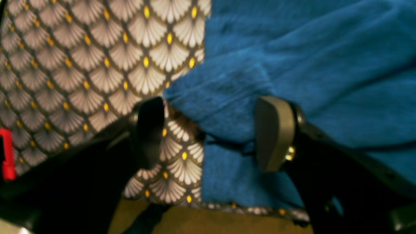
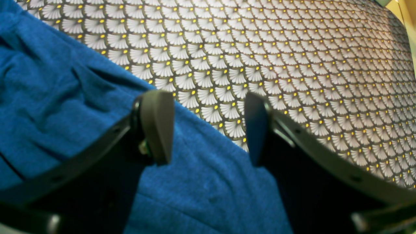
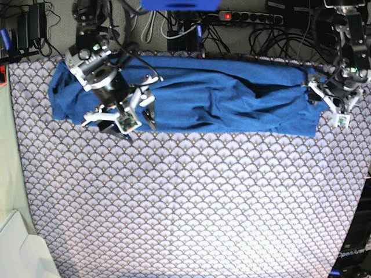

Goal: Fold the T-shirt properly
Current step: 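Lower the left gripper onto the blue strip's end and grasp it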

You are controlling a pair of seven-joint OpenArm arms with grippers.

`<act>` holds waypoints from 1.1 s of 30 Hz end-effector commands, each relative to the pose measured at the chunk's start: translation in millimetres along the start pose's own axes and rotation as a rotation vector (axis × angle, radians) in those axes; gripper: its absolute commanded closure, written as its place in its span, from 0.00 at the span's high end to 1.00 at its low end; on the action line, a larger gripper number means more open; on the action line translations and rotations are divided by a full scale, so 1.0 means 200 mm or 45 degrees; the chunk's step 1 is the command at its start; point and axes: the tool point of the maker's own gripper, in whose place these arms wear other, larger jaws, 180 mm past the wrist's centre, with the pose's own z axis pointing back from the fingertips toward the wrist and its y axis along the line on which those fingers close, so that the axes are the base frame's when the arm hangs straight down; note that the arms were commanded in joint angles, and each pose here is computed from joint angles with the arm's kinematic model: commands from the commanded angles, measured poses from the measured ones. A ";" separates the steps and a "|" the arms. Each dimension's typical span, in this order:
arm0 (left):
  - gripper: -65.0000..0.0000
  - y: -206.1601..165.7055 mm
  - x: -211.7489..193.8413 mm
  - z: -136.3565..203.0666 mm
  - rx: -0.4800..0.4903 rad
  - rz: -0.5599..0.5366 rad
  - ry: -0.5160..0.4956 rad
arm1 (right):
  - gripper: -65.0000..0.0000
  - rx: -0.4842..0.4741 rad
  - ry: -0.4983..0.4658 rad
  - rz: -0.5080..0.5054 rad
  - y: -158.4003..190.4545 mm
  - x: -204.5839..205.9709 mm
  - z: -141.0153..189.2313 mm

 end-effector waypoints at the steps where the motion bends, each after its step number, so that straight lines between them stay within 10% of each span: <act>1: 0.65 0.04 0.06 0.00 0.018 -0.007 -0.036 | 0.54 -0.009 -0.060 -0.001 -0.01 0.06 0.01; 26: 0.64 -0.16 -0.10 -0.13 -0.096 0.068 0.076 | 0.54 -0.016 -0.042 0.029 -0.04 0.04 0.02; 33: 0.20 -0.17 -0.10 -0.14 -0.103 0.077 0.087 | 0.54 -0.016 -0.041 0.031 -0.04 0.04 0.02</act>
